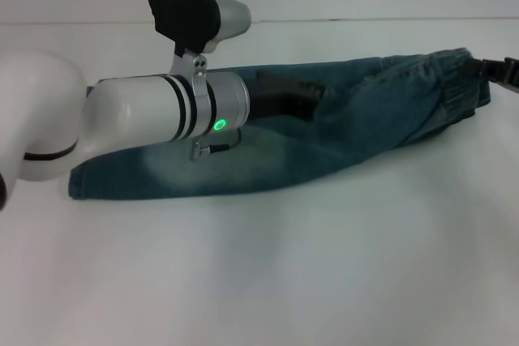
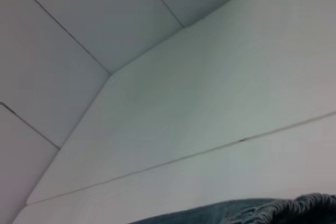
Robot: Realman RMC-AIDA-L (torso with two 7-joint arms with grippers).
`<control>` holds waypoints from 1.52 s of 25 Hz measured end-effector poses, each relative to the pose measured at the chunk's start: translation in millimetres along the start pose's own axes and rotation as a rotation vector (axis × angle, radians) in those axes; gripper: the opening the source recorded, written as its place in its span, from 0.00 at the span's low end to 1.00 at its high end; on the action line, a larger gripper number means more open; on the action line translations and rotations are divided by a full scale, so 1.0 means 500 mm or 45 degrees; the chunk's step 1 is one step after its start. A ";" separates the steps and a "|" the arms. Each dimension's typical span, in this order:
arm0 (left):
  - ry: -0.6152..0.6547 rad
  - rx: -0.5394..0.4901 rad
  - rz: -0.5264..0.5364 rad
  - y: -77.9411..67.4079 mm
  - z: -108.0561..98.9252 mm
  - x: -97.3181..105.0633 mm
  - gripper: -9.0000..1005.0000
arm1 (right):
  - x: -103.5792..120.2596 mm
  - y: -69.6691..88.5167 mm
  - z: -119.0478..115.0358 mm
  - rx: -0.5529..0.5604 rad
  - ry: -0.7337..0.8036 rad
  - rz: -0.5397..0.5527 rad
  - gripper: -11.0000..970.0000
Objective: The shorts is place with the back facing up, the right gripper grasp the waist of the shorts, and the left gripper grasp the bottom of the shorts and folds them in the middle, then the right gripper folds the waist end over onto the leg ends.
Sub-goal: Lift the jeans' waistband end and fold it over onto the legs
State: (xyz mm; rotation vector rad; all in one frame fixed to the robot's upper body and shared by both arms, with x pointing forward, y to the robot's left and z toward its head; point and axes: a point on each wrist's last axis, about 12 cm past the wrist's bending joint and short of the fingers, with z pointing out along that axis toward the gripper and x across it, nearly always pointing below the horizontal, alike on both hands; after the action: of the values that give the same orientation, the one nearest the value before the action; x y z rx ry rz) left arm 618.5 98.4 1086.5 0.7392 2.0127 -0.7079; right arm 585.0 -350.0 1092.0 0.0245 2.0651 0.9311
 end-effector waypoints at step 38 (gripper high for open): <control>0.116 -0.151 0.097 -0.055 0.057 0.026 0.02 | -0.118 0.134 0.062 -0.253 0.006 -0.232 0.04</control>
State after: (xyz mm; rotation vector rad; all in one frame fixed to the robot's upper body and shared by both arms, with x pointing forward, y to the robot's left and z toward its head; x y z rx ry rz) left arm 607.5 63.1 1067.4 0.7854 2.0772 -0.5142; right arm 624.7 -302.3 1163.4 -0.2670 1.9334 1.0177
